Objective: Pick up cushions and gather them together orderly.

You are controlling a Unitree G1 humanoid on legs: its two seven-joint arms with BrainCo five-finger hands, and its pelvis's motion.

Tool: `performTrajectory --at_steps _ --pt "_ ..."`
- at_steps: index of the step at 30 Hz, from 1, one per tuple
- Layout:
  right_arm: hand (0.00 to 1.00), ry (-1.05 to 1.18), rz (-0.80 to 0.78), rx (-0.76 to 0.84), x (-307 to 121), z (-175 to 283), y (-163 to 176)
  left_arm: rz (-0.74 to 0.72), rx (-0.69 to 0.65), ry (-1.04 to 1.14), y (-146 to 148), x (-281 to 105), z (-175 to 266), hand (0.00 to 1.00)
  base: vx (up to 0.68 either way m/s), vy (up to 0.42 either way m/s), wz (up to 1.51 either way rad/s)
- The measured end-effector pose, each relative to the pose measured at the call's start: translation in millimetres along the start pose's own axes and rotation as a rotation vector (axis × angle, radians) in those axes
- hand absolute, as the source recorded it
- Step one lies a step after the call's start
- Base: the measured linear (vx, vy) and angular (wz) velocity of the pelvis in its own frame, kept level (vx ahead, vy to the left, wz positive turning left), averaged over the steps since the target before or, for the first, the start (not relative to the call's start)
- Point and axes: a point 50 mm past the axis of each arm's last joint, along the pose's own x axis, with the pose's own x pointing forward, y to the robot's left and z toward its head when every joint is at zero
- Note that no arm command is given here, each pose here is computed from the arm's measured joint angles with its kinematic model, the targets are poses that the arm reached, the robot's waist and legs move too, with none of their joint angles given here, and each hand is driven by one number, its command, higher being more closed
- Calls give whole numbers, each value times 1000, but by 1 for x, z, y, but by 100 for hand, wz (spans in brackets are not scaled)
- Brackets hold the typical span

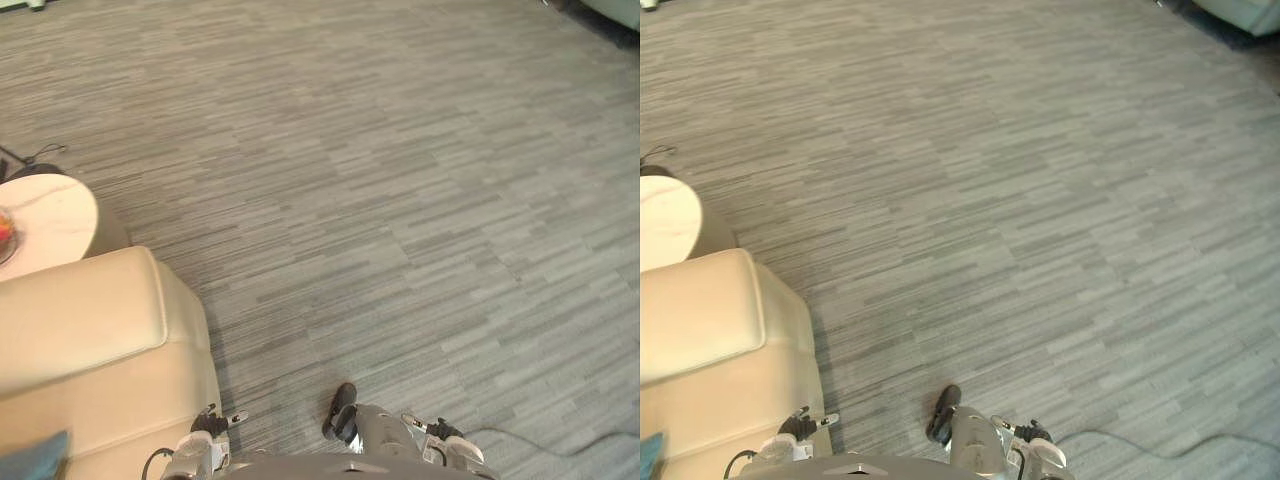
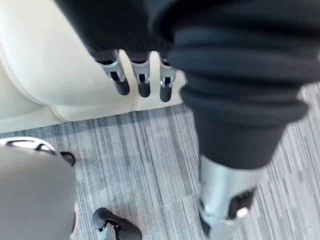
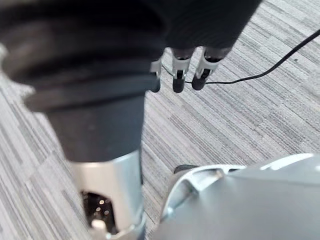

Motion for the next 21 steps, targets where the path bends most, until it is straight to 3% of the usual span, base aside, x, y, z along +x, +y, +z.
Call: performTrajectory --at_steps 10,14,21 --pt "0 -2 2 36 0 2 7 28 -91 -55 7 0 12 0 276 64 -68" --pt "0 18 38 57 -2 -5 24 87 -123 -65 23 1 16 0 475 177 -71" --pt "0 -55 82 10 -1 16 36 87 -35 -2 27 -1 0 0 454 113 -49"
